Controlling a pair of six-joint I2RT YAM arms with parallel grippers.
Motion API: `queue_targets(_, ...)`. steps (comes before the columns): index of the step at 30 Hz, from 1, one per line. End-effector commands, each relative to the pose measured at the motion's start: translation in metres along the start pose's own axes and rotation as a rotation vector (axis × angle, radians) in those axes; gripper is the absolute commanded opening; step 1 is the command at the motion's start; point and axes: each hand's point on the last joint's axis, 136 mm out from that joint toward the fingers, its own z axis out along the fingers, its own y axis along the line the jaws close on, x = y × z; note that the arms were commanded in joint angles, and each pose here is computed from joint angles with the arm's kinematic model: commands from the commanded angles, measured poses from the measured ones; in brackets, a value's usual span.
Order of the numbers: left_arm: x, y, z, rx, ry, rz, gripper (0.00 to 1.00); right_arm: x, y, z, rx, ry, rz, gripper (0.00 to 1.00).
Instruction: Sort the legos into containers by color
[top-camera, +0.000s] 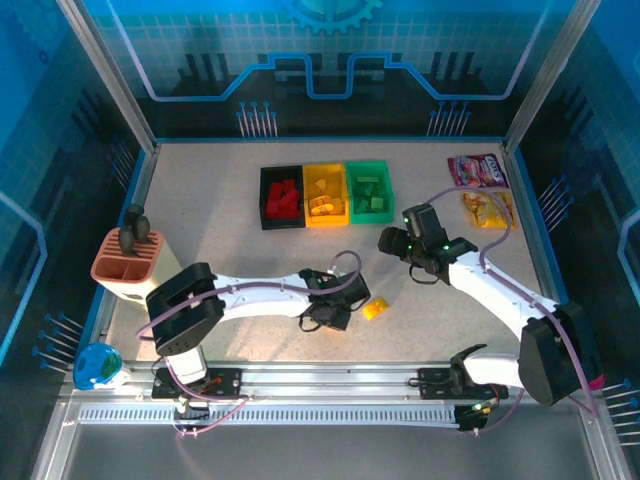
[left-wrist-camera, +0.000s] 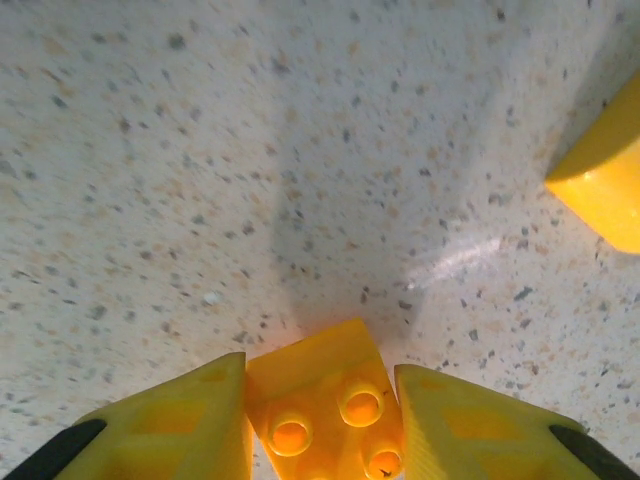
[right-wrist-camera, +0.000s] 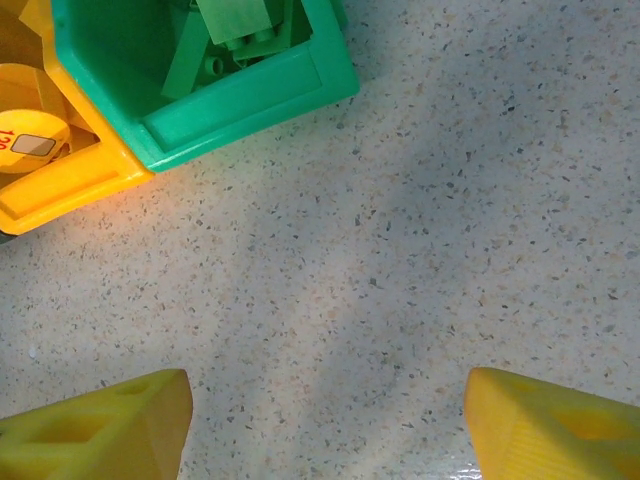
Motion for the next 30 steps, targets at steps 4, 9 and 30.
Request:
queue_targets(4,-0.045,0.009,-0.031,0.04,-0.114,-0.032,0.35,-0.001,-0.005,-0.007,-0.006,-0.018,0.031,0.73)
queue_targets(9,-0.089,0.033,-0.051,0.041,-0.195,-0.094,0.35,0.003,-0.008,-0.011,-0.01,-0.02,0.019,0.73)
queue_targets(30,-0.305,0.126,-0.072,0.005,-0.452,-0.241,0.36,0.071,-0.026,-0.014,-0.056,0.113,-0.032,0.72)
